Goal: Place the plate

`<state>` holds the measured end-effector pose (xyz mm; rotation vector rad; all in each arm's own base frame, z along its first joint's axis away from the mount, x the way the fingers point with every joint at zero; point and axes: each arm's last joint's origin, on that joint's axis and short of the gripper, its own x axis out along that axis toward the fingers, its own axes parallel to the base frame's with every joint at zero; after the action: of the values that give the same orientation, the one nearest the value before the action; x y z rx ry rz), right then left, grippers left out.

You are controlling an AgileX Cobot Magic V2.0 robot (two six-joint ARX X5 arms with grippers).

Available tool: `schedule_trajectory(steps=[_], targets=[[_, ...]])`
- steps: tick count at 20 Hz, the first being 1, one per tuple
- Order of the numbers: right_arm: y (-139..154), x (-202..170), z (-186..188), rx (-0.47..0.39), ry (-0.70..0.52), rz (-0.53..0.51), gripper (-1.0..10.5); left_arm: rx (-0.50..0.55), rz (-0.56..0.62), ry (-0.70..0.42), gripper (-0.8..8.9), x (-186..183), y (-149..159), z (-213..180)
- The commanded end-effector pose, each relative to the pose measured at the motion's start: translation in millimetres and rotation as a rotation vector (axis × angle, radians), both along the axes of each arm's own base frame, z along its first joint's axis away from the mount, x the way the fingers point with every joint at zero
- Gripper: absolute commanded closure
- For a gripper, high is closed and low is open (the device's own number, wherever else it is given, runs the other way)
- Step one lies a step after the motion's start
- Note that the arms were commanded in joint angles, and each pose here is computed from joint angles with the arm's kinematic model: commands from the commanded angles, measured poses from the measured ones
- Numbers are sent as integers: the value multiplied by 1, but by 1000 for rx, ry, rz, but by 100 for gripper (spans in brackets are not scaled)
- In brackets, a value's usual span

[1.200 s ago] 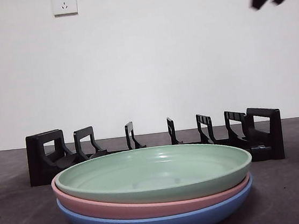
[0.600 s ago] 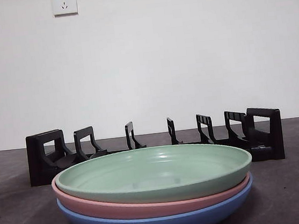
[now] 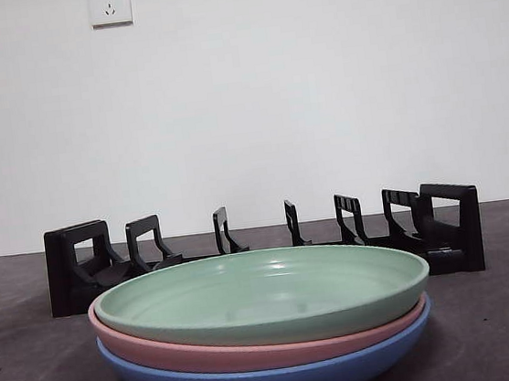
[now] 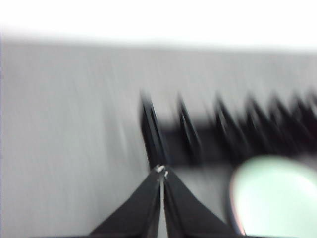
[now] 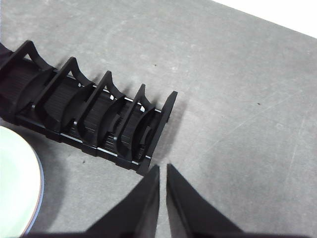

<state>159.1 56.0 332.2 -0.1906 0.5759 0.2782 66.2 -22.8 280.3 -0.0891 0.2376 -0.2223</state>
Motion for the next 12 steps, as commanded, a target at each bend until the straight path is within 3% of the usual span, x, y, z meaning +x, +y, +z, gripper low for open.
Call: schedule_trajectory(steps=[1,3,5,12], targets=[[1,1,2,12,-10,-1,926,91,86,-178,806,14,4,-41],[1,1,2,12,-10,-2,926,66,139,-171,806,22,9,-77],[1,1,2,12,-10,-2,926,56,110,-123,806,26,13,-104],[1,1,2,12,-11,-1,926,42,116,-84,806,30,18,-128]])
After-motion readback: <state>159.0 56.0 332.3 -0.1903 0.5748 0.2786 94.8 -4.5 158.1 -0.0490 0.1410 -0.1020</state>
